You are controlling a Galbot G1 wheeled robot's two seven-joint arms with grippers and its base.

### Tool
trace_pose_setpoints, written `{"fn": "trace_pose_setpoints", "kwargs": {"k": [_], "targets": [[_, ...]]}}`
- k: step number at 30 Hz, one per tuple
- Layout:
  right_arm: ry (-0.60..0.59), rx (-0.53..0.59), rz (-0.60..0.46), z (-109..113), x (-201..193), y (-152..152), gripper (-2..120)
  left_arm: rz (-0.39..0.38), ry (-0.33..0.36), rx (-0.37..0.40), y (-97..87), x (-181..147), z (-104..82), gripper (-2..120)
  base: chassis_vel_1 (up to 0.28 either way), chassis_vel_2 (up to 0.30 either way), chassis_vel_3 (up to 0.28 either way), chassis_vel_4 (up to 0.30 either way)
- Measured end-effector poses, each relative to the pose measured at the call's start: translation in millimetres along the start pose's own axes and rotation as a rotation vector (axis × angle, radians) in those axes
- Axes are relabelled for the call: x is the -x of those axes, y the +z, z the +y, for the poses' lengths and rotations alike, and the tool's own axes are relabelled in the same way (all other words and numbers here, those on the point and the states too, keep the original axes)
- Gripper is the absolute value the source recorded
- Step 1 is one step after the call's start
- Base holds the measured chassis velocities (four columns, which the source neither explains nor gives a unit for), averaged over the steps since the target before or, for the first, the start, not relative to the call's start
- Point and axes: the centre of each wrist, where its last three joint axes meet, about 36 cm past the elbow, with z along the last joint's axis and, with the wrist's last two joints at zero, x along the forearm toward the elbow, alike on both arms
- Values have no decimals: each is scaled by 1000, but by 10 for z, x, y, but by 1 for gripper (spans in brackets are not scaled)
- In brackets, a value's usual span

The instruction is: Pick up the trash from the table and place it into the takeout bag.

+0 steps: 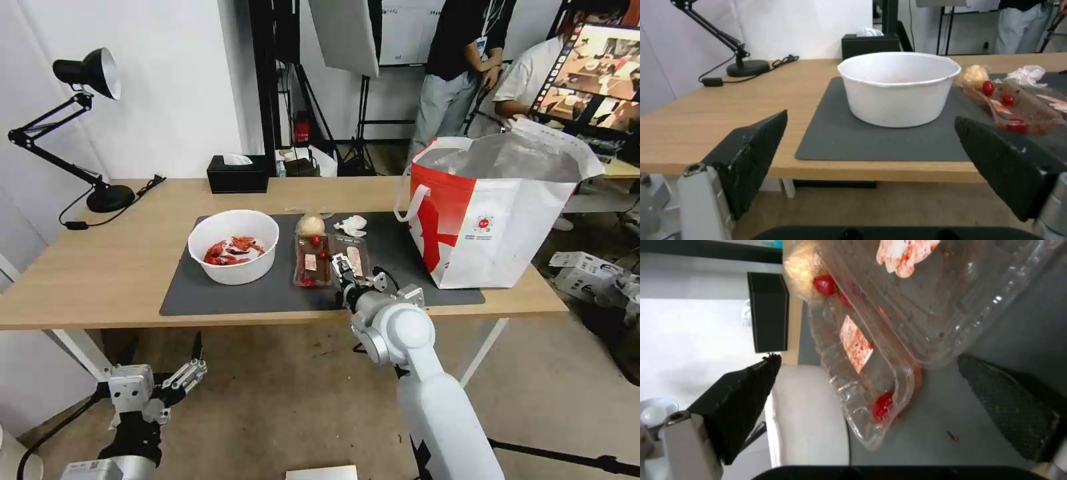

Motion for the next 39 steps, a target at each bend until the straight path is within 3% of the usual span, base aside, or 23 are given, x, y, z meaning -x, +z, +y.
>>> {"fn": "trace_pose_setpoints", "kwargs": {"k": [11, 21, 23, 29, 35, 37, 39], "targets": [[8, 7, -20, 12, 102, -27, 100, -5, 4, 4, -7, 14, 19, 100, 0, 0, 0, 0], [-21, -117, -88, -48, 213, 70, 100, -13, 2, 4, -17, 33, 49, 100, 0, 0, 0, 0], [-45, -235, -120, -128, 230, 167, 100, -13, 2, 2, -18, 35, 46, 100, 0, 0, 0, 0], [-87, -410, -168, -236, 226, 280, 100, -13, 3, -3, -17, 36, 37, 100, 0, 0, 0, 0], [-180, -699, -210, -405, 224, 431, 100, -11, -2, -9, -16, 35, 26, 100, 0, 0, 0, 0], [-190, -731, -214, -422, 224, 443, 100, -11, -3, -10, -16, 34, 26, 100, 0, 0, 0, 0], [-238, -874, -216, -511, 231, 497, 100, -8, -5, -15, -13, 30, 18, 100, 0, 0, 0, 0]]}}
